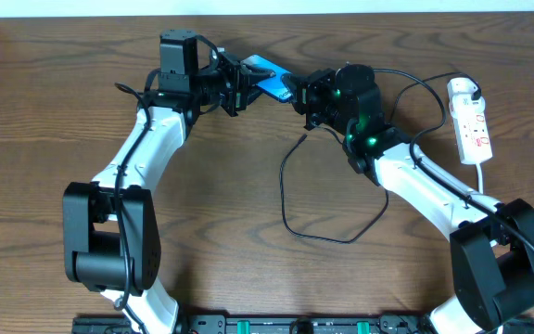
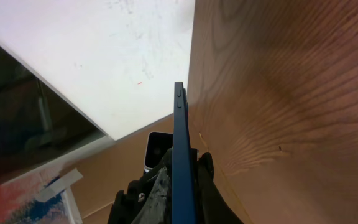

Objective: Plug charger to phone and switch on socket

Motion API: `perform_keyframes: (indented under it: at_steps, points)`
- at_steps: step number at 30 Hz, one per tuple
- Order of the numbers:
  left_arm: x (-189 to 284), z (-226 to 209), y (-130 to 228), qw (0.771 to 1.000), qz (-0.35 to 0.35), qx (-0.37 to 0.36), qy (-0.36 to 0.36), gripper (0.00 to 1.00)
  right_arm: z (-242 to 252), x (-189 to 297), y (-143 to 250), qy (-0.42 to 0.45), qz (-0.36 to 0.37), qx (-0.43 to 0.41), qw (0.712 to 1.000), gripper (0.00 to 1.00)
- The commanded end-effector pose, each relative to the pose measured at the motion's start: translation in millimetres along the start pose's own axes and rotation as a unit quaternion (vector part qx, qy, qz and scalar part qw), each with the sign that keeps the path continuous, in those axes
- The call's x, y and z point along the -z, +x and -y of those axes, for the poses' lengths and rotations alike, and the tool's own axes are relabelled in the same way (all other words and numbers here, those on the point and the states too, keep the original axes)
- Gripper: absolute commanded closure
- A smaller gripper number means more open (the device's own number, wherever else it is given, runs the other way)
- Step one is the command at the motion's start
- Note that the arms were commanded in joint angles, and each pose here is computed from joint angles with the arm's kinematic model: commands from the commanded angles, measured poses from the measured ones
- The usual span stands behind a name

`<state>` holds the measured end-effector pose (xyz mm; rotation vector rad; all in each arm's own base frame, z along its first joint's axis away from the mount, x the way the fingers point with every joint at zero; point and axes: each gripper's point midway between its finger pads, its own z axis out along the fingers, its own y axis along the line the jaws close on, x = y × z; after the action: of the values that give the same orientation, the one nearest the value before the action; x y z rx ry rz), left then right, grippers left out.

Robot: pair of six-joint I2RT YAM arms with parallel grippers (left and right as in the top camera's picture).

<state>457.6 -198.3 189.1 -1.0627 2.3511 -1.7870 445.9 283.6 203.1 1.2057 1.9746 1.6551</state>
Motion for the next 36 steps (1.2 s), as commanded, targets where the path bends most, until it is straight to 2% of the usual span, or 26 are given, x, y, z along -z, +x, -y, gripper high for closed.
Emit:
perform_keyframes:
  at_steps: [1,3,4,5,34,36]
  points:
    - [1.8,8.1,3.0,1.000,0.007,-0.017,0.004,0.83,-27.4,8.0,28.4,-0.033,-0.039,0.026,0.998,0.99]
    - [1.9,8.3,3.0,1.000,0.007,-0.017,0.004,0.83,-27.3,8.0,28.6,-0.033,-0.040,0.025,0.998,0.98]
    - [1.9,8.3,2.9,1.000,0.007,-0.017,0.004,0.76,-27.3,8.0,28.8,-0.032,-0.040,0.022,0.998,0.99]
    - [1.8,8.1,2.4,1.000,0.008,-0.017,0.004,0.74,-27.1,7.9,29.8,-0.032,-0.041,0.020,0.998,0.99]
    - [1.8,8.1,2.5,1.000,0.008,-0.017,0.004,0.73,-28.4,7.0,39.6,-0.036,-0.052,0.017,0.998,0.98]
    - [1.8,8.1,2.5,1.000,0.008,-0.017,0.004,0.75,-28.4,7.0,39.5,-0.036,-0.052,0.017,0.998,0.99]
